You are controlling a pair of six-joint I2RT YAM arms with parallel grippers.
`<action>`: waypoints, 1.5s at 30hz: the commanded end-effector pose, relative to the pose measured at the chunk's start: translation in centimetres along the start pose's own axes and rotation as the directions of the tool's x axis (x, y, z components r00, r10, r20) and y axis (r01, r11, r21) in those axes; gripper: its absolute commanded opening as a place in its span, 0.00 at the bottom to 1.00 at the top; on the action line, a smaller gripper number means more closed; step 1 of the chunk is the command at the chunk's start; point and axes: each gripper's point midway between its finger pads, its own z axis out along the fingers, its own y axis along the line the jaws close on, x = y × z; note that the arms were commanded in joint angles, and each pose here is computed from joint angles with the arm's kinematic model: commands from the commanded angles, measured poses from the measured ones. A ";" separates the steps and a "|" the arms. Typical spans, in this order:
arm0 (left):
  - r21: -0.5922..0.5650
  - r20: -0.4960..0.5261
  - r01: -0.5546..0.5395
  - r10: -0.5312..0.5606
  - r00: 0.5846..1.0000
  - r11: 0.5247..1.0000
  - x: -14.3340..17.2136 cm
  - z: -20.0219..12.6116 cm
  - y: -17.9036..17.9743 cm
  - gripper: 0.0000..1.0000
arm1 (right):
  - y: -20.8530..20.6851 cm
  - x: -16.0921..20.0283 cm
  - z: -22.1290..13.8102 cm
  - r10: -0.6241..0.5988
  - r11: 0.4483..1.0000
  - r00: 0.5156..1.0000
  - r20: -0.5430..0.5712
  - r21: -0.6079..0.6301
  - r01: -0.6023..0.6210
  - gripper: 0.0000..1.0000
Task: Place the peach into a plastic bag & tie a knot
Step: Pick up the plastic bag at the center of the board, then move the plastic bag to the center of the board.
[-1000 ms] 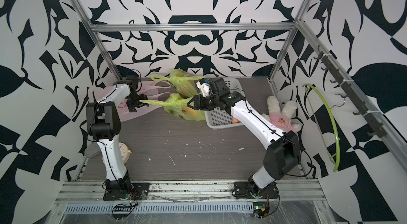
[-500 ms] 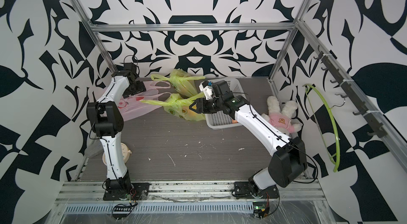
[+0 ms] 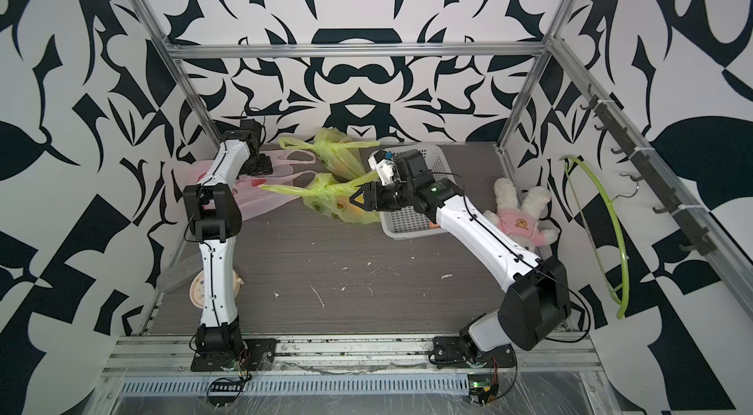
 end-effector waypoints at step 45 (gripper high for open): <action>0.715 0.406 0.059 -0.482 0.776 0.696 4.5 -43.3 8.3 0.00 | -8.5 1.9 13.5 0.067 0.977 0.984 -0.164 0.212 -0.031 0.54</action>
